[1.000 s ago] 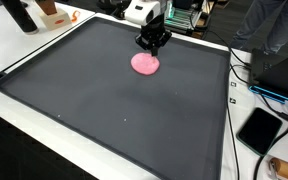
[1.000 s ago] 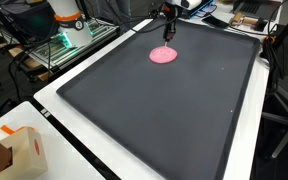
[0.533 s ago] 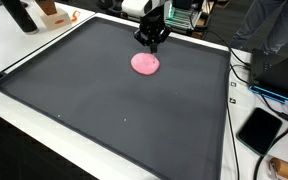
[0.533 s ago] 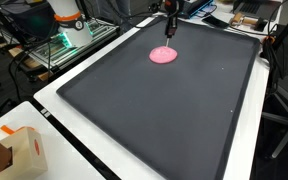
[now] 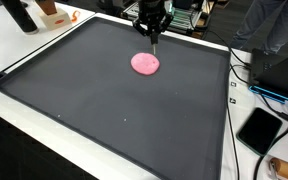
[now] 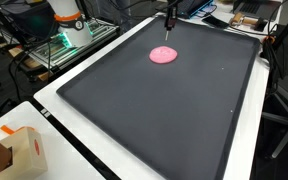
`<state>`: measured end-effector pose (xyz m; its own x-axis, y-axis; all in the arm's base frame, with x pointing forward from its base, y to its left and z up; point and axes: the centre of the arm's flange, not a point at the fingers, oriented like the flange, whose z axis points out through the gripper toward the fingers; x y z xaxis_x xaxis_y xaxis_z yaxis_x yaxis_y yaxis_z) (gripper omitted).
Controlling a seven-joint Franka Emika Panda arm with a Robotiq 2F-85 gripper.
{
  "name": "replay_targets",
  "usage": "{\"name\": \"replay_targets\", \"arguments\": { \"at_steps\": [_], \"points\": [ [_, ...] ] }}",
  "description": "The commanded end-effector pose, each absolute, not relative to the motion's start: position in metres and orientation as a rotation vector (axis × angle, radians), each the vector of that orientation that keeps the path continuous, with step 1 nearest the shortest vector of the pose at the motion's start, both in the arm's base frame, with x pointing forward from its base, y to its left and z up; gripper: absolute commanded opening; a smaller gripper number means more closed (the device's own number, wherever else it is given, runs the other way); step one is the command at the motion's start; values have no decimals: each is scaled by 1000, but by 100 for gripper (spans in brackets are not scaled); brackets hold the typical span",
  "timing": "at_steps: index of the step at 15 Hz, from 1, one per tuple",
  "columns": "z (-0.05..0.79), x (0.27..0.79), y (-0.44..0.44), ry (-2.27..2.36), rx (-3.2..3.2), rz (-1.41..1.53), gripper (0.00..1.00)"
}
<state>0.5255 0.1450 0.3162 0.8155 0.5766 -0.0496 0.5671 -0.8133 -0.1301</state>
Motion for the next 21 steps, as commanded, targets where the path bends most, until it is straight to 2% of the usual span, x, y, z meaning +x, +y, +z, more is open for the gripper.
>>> {"name": "replay_targets", "arguments": {
  "at_steps": [1,20,21],
  "points": [
    [340,517,139,-892,-2867,132,3],
    [443,500,144,-852,-2891,69,3],
    [433,506,143,-878,-2891,62,13]
  ]
}}
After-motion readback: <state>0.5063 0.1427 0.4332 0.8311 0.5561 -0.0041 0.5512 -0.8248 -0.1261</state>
